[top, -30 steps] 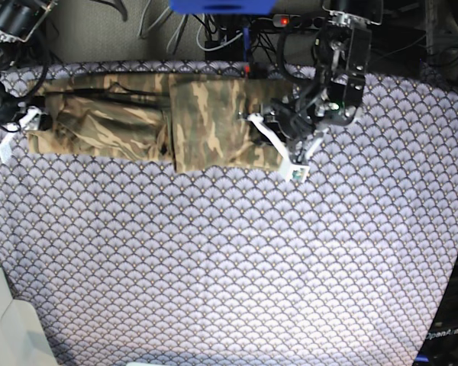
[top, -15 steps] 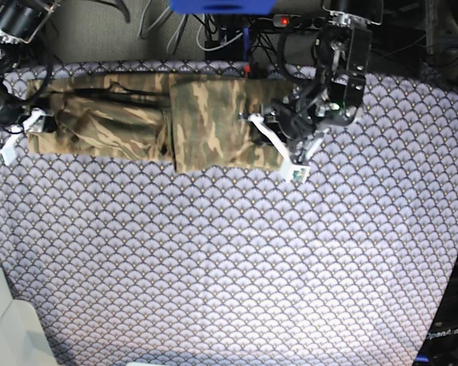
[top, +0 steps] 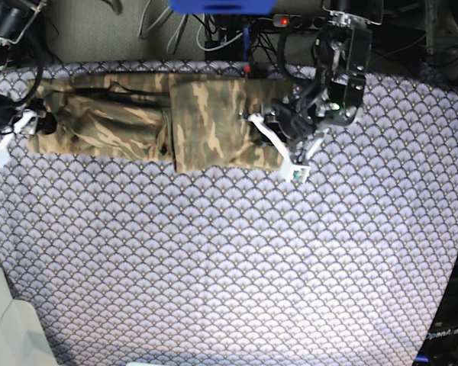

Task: Fold the T-shirt properly
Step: 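Hold the strip with the left gripper while the right gripper grips its end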

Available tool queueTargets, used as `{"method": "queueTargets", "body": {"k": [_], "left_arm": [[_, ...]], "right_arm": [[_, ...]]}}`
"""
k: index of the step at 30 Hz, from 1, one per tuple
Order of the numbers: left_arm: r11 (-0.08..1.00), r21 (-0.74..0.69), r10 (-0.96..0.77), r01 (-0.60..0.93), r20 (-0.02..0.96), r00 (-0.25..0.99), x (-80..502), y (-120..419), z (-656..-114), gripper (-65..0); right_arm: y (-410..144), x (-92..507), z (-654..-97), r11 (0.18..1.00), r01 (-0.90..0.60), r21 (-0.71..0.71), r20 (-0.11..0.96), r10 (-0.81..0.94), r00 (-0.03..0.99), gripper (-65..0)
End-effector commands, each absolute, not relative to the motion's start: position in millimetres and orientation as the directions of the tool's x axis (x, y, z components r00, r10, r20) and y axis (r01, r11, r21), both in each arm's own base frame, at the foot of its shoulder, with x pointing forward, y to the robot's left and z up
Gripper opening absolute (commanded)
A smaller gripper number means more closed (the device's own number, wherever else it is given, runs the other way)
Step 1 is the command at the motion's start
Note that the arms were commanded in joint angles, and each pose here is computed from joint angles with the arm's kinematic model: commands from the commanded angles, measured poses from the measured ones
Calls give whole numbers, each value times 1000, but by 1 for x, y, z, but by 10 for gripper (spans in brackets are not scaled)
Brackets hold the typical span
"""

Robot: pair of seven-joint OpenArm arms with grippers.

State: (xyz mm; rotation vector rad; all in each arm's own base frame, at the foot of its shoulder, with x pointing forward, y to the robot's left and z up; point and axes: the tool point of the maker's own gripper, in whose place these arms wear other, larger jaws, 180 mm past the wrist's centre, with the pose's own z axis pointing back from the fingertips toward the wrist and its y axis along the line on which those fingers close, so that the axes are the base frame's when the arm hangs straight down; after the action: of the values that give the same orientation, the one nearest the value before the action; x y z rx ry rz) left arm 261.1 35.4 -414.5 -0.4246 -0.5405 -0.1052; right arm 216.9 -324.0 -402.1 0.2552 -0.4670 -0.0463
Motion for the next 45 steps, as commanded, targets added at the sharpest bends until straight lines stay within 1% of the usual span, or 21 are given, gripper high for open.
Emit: {"method": "queueTargets", "body": {"k": [1,11,15,19,24,27,31,38,45], "left_arm": [[904,-369,20,218,544,839,267,33,-406,-529],[904,-369,21,217,544,839,267,33,-407,-529],[904,-370,21,216,542,840,266,33,-407,-529],[904,-370,21,216,540,841,265,33,-408,-529],[904,-369,20,216,540,841,265,34,-408,-529],[904,-369,20,216,540,841,265,34,-408,-529],[904,-369,20,216,540,841,265,34,-408,-529],[904,-369,20,215,539,842,264,34,-408,-529],[904,-369,20,215,539,842,264,34,-408,-529]], "right_arm": [[-332,223,-390,973,-28,231,466,-85,881,-206],[-324,215,-397,970,-49,240,409,-55,911,-204],[-307,226,-386,942,-100,321,459,-62,886,-189],[-299,231,-381,925,-140,353,474,-48,879,-189],[-301,232,-378,924,-140,355,479,-51,876,-187],[-301,226,-381,925,-142,353,448,-33,894,-187],[-300,229,-375,919,-153,365,465,-38,884,-186],[-302,224,-378,920,-146,363,453,-37,891,-186],[-306,222,-378,925,-141,354,463,-42,886,-186]]}}
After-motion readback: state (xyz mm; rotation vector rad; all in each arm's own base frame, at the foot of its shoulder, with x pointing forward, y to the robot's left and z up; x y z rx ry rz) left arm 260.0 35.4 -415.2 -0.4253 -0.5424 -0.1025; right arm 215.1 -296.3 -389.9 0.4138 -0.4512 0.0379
